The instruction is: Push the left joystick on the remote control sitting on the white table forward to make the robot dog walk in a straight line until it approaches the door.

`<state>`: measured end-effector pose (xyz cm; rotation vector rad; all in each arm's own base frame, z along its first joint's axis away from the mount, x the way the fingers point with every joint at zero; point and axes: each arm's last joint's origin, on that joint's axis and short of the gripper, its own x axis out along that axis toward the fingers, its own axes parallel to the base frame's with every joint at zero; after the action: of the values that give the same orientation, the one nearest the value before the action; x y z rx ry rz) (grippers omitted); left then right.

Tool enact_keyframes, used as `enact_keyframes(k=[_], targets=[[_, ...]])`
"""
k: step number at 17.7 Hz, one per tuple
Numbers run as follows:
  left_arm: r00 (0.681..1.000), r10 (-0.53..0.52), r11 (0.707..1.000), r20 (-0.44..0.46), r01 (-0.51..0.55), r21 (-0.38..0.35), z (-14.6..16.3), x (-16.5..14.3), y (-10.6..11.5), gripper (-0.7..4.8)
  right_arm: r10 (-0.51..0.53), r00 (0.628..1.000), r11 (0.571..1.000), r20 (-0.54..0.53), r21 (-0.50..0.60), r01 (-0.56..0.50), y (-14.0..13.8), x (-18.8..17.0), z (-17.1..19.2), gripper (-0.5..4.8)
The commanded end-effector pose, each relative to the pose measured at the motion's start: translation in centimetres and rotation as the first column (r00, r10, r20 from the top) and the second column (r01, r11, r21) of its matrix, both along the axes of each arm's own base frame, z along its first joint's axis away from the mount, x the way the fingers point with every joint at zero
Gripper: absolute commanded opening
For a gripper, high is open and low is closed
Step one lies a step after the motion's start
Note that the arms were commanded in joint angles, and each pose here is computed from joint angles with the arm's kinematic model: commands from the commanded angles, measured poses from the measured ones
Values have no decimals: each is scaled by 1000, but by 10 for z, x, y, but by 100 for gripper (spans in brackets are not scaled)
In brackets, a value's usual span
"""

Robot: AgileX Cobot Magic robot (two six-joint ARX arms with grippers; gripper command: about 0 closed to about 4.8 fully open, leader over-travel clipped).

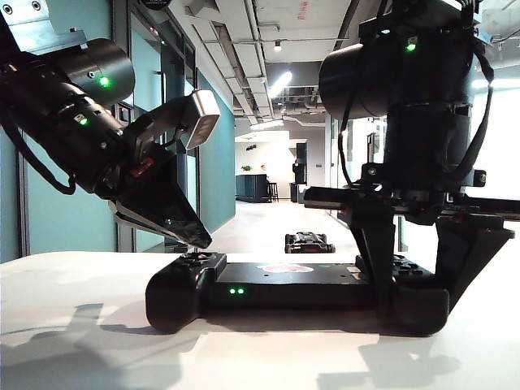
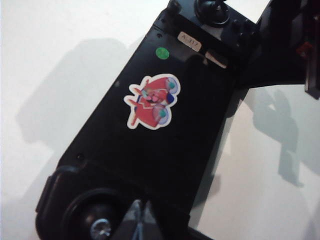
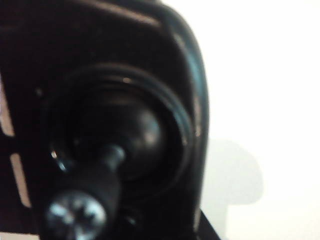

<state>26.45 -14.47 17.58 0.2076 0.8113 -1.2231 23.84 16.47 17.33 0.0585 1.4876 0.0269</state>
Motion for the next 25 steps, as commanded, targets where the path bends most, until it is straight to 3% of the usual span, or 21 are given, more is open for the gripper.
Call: enact_keyframes(k=[1, 25], targets=[[1000, -7, 1000, 13, 7, -6, 0, 1, -1, -5, -10, 1000, 1000, -26, -11, 10, -1, -2, -2, 197], [995, 39, 999, 89, -41, 12, 0, 9, -2, -5, -7, 1000, 1000, -28, -11, 6, -1, -3, -2, 197]])
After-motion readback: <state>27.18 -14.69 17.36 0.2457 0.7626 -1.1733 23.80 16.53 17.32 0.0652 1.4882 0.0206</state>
